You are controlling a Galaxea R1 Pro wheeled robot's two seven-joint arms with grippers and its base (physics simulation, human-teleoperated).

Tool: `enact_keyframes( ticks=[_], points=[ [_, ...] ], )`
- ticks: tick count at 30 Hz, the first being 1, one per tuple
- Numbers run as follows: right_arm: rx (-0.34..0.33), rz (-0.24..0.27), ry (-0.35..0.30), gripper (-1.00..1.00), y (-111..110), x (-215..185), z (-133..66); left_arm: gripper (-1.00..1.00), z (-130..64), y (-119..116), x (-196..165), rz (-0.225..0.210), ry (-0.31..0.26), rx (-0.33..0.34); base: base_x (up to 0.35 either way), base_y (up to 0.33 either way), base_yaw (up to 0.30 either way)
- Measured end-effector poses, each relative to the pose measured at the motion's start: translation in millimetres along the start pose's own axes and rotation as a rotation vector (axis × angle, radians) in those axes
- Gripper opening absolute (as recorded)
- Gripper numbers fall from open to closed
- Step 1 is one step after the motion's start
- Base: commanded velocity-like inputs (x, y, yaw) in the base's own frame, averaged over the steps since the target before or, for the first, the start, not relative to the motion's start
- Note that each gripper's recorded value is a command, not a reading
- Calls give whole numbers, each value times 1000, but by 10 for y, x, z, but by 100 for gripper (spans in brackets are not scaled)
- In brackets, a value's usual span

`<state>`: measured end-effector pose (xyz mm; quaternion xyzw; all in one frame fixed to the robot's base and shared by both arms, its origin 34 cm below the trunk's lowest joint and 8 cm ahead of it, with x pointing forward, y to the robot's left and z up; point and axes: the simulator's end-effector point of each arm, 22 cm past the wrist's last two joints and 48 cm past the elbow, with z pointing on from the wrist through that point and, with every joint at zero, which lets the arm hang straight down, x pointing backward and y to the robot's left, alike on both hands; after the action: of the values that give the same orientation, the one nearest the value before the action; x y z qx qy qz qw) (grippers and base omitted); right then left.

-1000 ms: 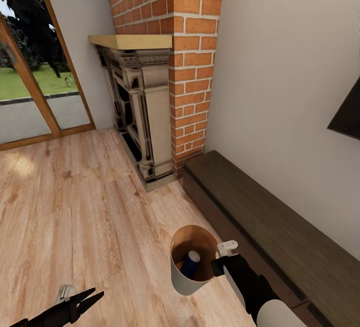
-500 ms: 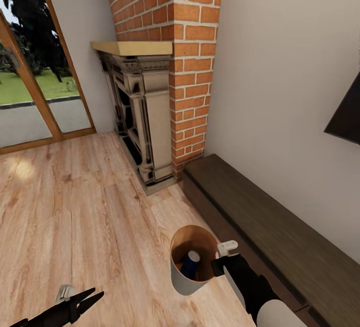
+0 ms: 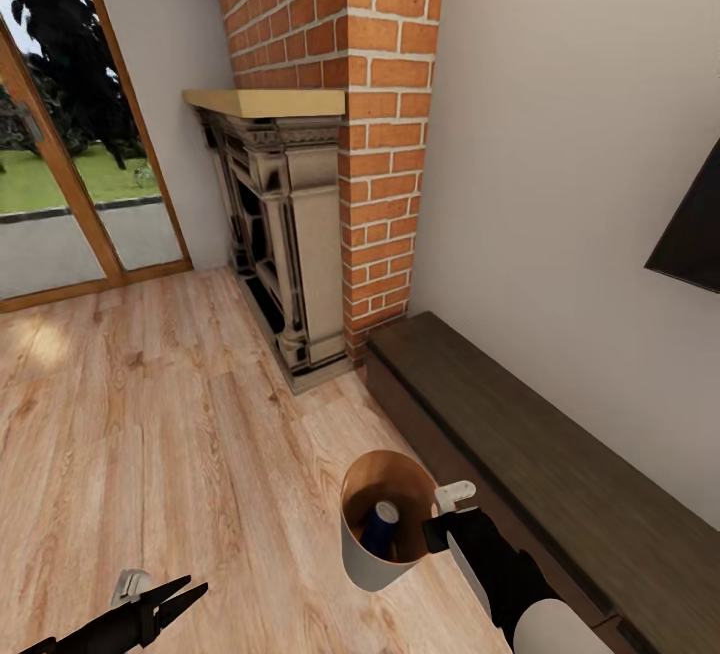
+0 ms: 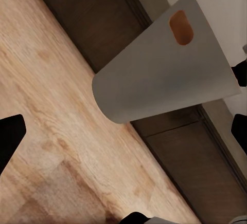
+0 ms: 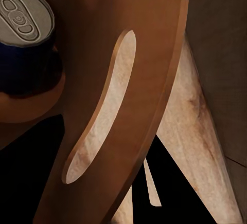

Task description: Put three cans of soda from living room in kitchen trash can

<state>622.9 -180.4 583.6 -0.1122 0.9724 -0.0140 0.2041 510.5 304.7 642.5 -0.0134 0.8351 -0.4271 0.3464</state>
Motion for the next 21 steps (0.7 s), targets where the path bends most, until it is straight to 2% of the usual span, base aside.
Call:
enact_keyframes(
  ticks=[7,21],
  points=[
    [3,-4,0,-100,-8,2,0,100,0,-1,-1,0,0,0,0,0,79],
    [0,0,0,-100,-1,0,-1,100,0,-1,-1,0,0,0,0,0,241]
  ],
)
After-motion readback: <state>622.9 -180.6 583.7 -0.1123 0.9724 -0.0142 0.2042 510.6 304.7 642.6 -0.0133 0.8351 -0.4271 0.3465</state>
